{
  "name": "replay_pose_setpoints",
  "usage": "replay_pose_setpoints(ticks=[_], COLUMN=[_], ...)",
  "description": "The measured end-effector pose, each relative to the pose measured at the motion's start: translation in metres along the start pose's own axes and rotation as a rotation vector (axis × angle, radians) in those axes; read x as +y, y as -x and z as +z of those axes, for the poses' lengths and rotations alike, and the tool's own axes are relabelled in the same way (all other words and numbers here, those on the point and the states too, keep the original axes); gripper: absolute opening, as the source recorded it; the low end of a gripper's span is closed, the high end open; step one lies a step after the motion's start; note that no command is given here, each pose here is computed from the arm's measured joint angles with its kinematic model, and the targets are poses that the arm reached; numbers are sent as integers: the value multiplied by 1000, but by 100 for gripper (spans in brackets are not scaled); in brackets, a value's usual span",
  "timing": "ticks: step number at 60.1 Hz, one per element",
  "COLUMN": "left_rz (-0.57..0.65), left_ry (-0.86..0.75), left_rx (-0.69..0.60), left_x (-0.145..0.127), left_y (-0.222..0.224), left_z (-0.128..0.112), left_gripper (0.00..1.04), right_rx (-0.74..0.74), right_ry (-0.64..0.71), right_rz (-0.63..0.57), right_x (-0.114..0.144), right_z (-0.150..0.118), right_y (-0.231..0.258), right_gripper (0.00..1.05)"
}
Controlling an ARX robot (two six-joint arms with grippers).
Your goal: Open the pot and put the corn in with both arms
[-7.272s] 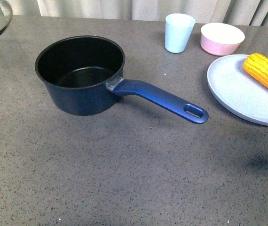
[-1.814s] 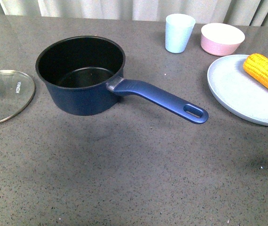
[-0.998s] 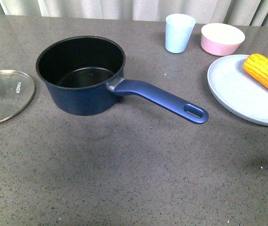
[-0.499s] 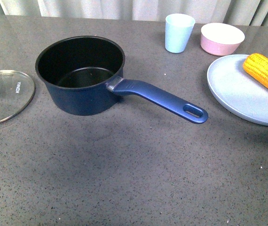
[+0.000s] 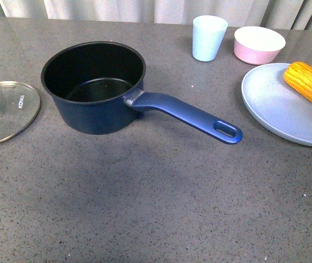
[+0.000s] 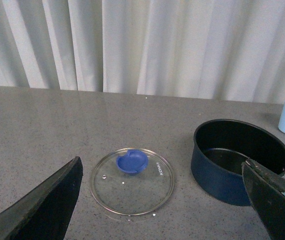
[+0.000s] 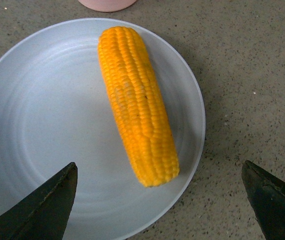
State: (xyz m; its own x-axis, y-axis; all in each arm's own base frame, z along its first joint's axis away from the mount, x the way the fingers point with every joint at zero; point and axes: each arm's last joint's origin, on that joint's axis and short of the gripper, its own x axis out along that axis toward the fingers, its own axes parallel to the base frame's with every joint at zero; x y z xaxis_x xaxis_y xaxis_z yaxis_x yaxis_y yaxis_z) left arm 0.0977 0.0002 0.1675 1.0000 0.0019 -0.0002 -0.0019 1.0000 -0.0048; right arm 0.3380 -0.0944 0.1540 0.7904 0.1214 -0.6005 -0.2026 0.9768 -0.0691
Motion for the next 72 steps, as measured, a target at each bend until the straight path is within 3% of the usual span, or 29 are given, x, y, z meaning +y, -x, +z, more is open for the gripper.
replay_pose_setpoints(ticks=[22, 65, 72], left_rz=[0, 0, 0], left_ry=[0, 0, 0], left_rx=[0, 0, 0], left_x=[0, 0, 0], left_y=[0, 0, 0], left_z=[0, 0, 0], left_gripper=[96, 96, 96], right_rx=[54, 113, 116], right_ry=[108, 136, 133], right_rz=[46, 93, 94], right_x=[5, 16, 16], right_z=[15, 2, 1], right_y=[-55, -104, -105], right_gripper=[96, 95, 76])
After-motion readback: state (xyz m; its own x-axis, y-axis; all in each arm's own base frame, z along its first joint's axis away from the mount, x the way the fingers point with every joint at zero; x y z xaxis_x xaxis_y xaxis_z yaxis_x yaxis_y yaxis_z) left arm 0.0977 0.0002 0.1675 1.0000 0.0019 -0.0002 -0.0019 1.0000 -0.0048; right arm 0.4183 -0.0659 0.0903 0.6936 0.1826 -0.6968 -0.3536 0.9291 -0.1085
